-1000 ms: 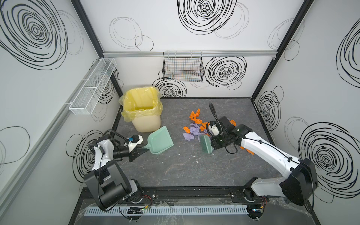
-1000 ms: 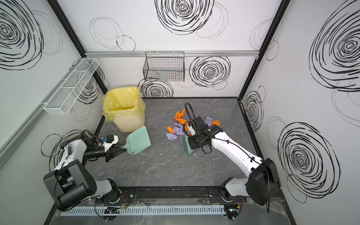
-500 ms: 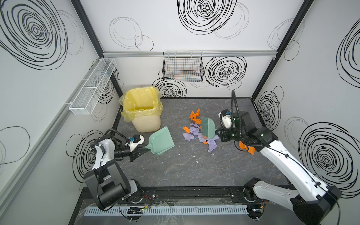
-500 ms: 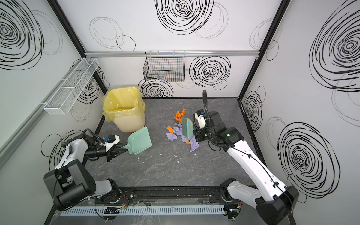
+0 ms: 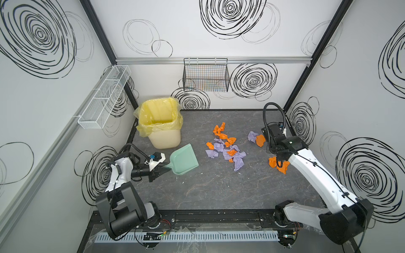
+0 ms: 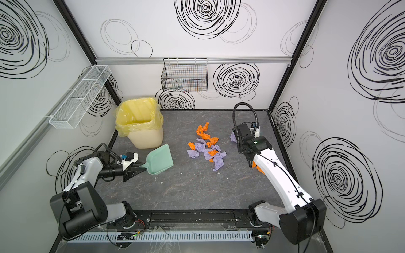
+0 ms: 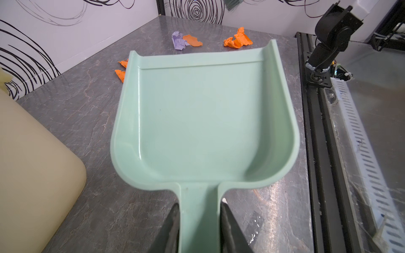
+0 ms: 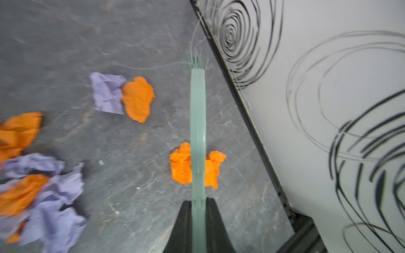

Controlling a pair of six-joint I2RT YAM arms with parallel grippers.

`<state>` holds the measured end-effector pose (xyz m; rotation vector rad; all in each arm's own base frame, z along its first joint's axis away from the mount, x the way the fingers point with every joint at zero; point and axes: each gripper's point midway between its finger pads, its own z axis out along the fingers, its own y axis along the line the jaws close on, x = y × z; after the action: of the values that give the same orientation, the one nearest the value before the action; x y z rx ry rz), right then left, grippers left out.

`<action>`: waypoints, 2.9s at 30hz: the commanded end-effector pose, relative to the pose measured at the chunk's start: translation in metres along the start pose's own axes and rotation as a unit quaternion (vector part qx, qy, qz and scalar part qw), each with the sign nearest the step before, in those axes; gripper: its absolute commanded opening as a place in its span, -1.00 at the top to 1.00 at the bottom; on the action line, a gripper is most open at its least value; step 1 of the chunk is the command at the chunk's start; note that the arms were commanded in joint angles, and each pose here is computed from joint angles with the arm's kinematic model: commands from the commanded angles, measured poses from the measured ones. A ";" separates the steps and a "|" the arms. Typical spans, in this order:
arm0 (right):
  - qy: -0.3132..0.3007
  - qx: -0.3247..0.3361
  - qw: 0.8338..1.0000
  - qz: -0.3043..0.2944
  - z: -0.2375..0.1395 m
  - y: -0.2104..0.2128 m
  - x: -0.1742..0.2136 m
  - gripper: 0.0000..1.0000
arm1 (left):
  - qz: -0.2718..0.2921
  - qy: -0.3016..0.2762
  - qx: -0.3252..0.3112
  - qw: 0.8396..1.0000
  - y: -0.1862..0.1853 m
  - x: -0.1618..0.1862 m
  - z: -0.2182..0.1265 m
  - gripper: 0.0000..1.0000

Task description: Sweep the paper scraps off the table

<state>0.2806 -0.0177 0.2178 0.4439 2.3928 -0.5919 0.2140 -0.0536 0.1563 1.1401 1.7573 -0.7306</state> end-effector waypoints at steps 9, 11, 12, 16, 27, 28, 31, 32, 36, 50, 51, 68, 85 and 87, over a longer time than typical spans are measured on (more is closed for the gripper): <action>0.098 0.160 0.982 -0.021 0.058 -0.029 0.052 1.00 | -0.006 -0.006 0.016 1.000 -0.008 0.000 -0.002 1.00; 0.123 0.159 0.979 -0.024 0.064 -0.024 0.060 1.00 | -0.006 -0.007 0.019 1.000 -0.008 0.000 -0.002 1.00; 0.131 0.168 0.977 -0.025 0.067 -0.024 0.064 1.00 | -0.005 -0.007 0.020 1.000 -0.008 0.000 -0.002 1.00; 0.162 0.157 0.973 -0.042 0.080 -0.012 0.078 1.00 | -0.006 -0.006 0.022 1.000 -0.007 0.001 -0.003 1.00; 0.176 -0.030 0.984 -0.017 0.068 0.057 0.074 1.00 | -0.015 -0.003 0.021 1.000 -0.001 0.005 -0.001 1.00; 0.177 -0.043 0.983 -0.022 0.066 0.064 0.074 1.00 | -0.017 0.000 0.020 1.000 0.001 0.005 -0.001 1.00; 0.179 -0.071 0.981 -0.038 0.061 0.085 0.075 1.00 | -0.015 0.008 0.013 1.000 0.006 0.005 0.002 1.00; 0.179 -0.081 0.980 -0.043 0.060 0.094 0.077 1.00 | -0.015 0.011 0.012 1.000 0.007 0.005 0.003 1.00; 0.174 -0.126 0.975 -0.059 0.048 0.128 0.077 1.00 | -0.012 0.032 0.005 0.999 0.011 0.005 0.012 1.00; 0.103 -0.176 0.978 -0.048 -0.020 0.131 0.023 1.00 | 0.029 0.148 -0.014 0.988 0.044 0.017 0.049 1.00; 0.097 -0.165 0.980 -0.052 -0.023 0.124 0.018 1.00 | 0.034 0.162 -0.010 0.986 0.047 0.020 0.051 1.00; 0.069 -0.002 0.994 -0.081 0.033 0.057 -0.037 1.00 | 0.172 0.327 0.027 0.929 0.118 0.029 0.089 1.00; 0.134 0.036 0.962 -0.234 0.106 0.121 -0.031 1.00 | 0.170 0.364 0.027 0.915 0.134 0.034 0.130 1.00; 0.134 0.013 0.962 -0.235 0.100 0.133 -0.022 1.00 | 0.172 0.369 0.029 0.913 0.132 0.036 0.133 1.00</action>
<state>0.4132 0.0208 0.1126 0.0039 2.7746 -0.8749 0.3728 -0.0943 0.0687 1.8617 2.0305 -0.1497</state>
